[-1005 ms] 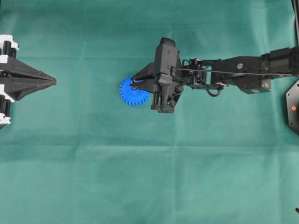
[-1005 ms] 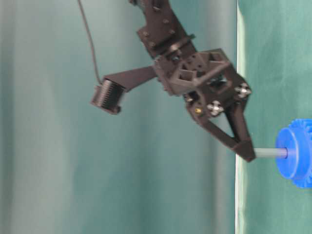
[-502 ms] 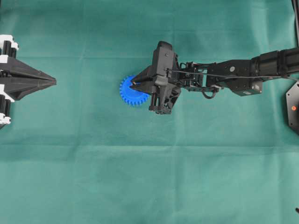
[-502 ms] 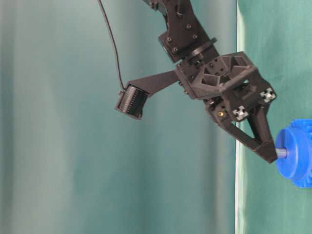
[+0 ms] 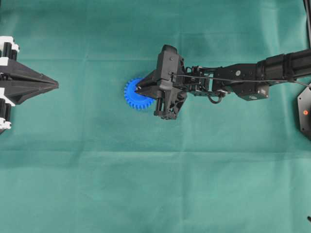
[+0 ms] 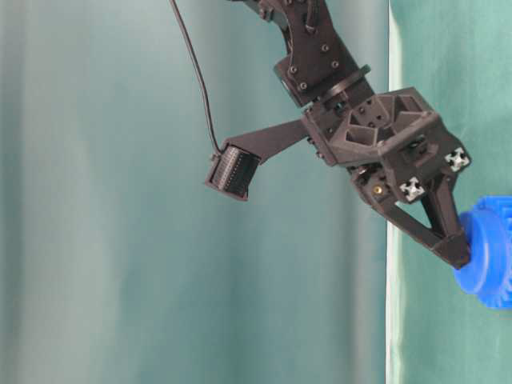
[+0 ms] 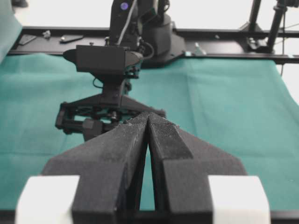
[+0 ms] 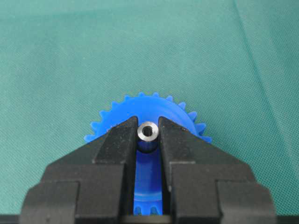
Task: Insert the shaft placed at a random location into the center hole of the medium gear at another random location.
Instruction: 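Lower the held shaft into the blue gear's center hole, then open the right gripper and withdraw it right away from the gear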
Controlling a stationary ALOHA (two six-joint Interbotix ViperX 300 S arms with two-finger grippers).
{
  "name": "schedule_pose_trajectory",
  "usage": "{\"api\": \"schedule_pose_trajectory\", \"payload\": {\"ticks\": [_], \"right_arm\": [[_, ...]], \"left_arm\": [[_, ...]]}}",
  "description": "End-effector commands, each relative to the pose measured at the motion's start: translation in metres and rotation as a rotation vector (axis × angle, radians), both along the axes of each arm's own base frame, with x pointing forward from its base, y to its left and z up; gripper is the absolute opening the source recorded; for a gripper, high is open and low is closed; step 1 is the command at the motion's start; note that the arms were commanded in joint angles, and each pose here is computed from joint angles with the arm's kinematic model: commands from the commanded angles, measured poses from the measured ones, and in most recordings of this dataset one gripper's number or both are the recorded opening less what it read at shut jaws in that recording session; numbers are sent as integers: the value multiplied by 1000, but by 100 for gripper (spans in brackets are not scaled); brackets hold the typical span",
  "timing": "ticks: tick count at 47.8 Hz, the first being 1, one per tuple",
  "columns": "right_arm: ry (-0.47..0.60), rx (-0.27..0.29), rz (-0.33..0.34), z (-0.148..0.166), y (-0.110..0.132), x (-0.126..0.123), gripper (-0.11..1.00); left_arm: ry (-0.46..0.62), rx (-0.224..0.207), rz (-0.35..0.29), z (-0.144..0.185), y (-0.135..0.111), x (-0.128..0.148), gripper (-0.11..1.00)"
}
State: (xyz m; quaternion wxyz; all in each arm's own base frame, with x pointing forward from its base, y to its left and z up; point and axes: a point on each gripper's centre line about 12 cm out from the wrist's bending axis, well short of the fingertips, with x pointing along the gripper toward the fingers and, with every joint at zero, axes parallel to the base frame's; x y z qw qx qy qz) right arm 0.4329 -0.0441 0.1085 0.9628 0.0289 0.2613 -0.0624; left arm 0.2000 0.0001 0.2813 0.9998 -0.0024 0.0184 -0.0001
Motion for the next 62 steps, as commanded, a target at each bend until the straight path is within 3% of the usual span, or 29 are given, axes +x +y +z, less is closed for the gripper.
{"api": "schedule_pose_trajectory", "payload": {"ticks": [1, 20, 22, 30, 34, 39, 62], "right_arm": [[-26, -3, -2, 10, -1, 5, 14], [-11, 2, -1, 9, 0, 5, 17], [-14, 2, 2, 9, 1, 5, 25], [-28, 0, 6, 14, 3, 7, 75], [-35, 0, 6, 17, 3, 7, 89], [-43, 0, 5, 22, 3, 7, 80], [-158, -12, 17, 100, 6, -8, 84]], "left_arm": [[-18, 2, 1, 8, 0, 3, 0], [-20, 3, 1, 8, 0, 3, 0], [-20, 3, 1, 8, 0, 3, 0], [-20, 3, 1, 8, 0, 3, 0], [-18, 3, 1, 8, 0, 3, 0], [-18, 3, 1, 8, 0, 3, 0], [-18, 3, 1, 8, 0, 3, 0]]}}
